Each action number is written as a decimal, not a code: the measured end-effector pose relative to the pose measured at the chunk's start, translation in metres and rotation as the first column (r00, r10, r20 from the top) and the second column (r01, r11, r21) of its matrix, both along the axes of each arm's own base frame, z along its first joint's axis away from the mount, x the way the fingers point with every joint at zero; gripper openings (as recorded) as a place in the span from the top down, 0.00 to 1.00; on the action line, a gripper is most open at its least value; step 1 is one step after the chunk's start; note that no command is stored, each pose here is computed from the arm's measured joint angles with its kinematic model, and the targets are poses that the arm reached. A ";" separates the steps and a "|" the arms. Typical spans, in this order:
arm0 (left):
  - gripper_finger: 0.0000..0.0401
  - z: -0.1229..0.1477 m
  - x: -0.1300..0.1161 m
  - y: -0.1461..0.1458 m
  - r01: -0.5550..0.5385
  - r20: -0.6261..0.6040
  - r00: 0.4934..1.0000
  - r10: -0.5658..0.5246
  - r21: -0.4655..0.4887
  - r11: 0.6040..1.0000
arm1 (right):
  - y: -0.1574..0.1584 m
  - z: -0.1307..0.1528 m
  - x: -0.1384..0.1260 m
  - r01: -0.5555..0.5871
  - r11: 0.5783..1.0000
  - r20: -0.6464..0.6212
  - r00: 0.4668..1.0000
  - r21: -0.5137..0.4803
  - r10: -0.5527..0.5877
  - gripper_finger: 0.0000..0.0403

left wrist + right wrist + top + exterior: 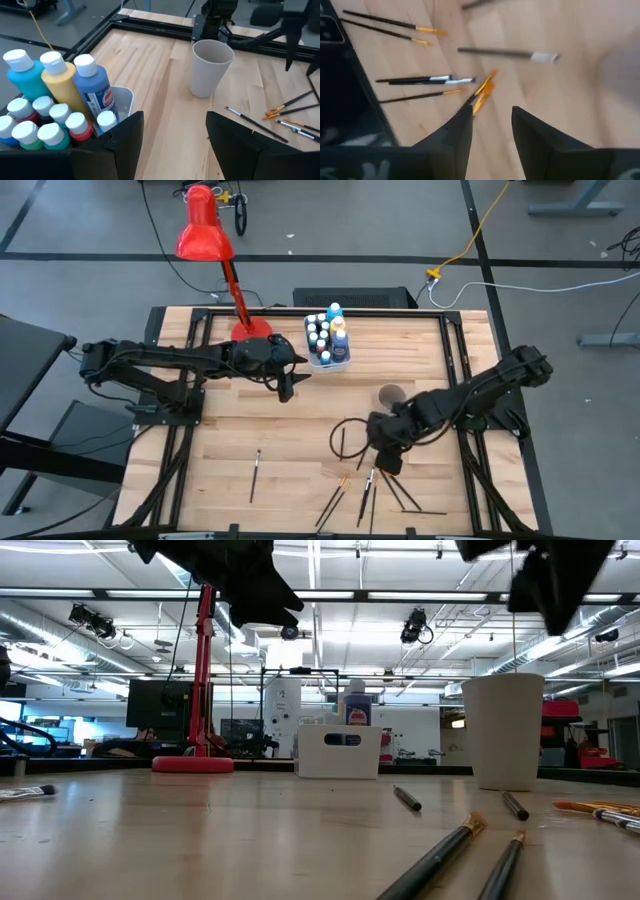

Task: Pick & Place Paint Supplies
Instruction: Put the gold paint brush into the gray cup

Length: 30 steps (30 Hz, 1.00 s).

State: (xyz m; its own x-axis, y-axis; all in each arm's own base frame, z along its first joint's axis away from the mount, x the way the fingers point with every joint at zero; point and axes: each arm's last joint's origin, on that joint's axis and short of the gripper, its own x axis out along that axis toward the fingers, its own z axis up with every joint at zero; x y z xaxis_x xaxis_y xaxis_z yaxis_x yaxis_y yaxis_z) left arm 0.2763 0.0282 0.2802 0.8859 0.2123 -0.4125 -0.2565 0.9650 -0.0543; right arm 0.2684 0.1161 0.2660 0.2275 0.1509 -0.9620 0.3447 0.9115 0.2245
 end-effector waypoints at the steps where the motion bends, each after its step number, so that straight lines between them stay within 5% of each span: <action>1: 0.44 0.000 0.000 0.000 0.000 0.000 1.000 0.000 0.001 1.000 | 0.002 -0.007 -0.001 0.033 0.999 -0.014 0.999 0.027 -0.033 0.66; 8: 0.44 0.001 0.000 0.000 -0.003 0.006 1.000 0.003 0.003 1.000 | 0.009 -0.057 -0.013 0.121 0.974 -0.123 0.987 0.190 -0.099 0.66; 13: 0.44 0.003 0.001 0.000 -0.003 0.038 0.999 0.003 0.007 1.000 | 0.024 -0.078 -0.015 0.153 0.932 -0.059 0.988 0.327 -0.141 0.66; 21: 0.44 0.018 0.006 0.001 -0.005 0.193 0.981 0.001 0.022 1.000 | 0.031 -0.087 -0.022 0.159 0.962 0.016 0.986 0.220 -0.167 0.66; 30: 0.44 0.019 0.006 0.001 -0.006 0.201 0.980 0.001 0.022 1.000 | 0.048 -0.105 -0.029 0.115 0.986 0.003 0.993 0.123 -0.116 0.66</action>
State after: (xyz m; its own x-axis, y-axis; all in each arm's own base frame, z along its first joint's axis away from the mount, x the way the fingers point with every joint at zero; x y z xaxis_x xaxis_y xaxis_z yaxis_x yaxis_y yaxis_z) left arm 0.2822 0.0290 0.2991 0.9494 0.2224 -0.2216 -0.2458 0.9657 -0.0838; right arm 0.2395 0.1645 0.1608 0.2596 0.2396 -0.9355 0.4437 0.8309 0.3359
